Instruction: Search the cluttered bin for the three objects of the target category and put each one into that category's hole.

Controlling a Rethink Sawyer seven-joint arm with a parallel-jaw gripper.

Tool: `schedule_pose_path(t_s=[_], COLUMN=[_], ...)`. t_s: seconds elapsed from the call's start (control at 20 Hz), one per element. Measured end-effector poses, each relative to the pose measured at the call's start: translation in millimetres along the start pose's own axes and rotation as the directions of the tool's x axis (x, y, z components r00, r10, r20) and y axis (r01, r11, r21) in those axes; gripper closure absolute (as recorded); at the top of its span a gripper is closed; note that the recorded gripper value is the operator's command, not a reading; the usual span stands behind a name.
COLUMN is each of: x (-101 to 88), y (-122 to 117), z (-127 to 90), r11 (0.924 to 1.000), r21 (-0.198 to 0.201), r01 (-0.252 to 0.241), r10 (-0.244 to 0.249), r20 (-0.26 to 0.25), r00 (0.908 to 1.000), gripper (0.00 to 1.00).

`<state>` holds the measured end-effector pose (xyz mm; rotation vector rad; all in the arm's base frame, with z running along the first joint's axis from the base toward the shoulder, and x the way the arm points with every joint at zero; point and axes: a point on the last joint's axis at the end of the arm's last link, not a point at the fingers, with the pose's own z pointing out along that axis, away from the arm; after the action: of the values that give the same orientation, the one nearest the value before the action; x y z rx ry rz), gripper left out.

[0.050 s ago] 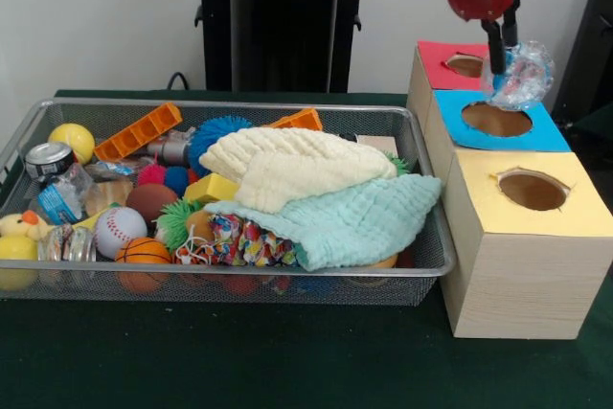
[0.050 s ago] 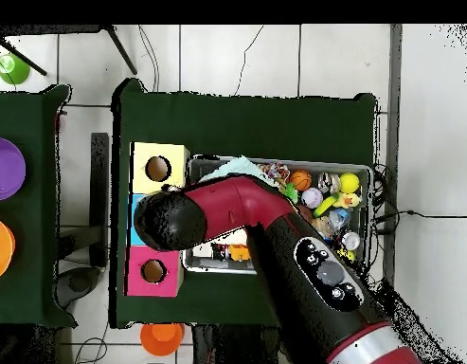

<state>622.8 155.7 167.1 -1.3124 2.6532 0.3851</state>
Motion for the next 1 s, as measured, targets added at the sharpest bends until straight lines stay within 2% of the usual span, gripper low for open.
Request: schedule_pose_path(t_s=[0.3,0.65,1.0], x=[6.1,29.1,35.4], y=[9.1,10.1,8.7], z=[14.2,33.1,36.1], r11=[1.0,0.9988,0.9936], r21=[-0.002,-0.007,-0.031], r01=[-0.01,-0.048,-0.108], r10=[0.01,0.047,0.104], r20=[-0.042,-0.104,-0.11], r00=[0.9991,0.9935,0.9884], gripper=[1.0,1.0,1.0])
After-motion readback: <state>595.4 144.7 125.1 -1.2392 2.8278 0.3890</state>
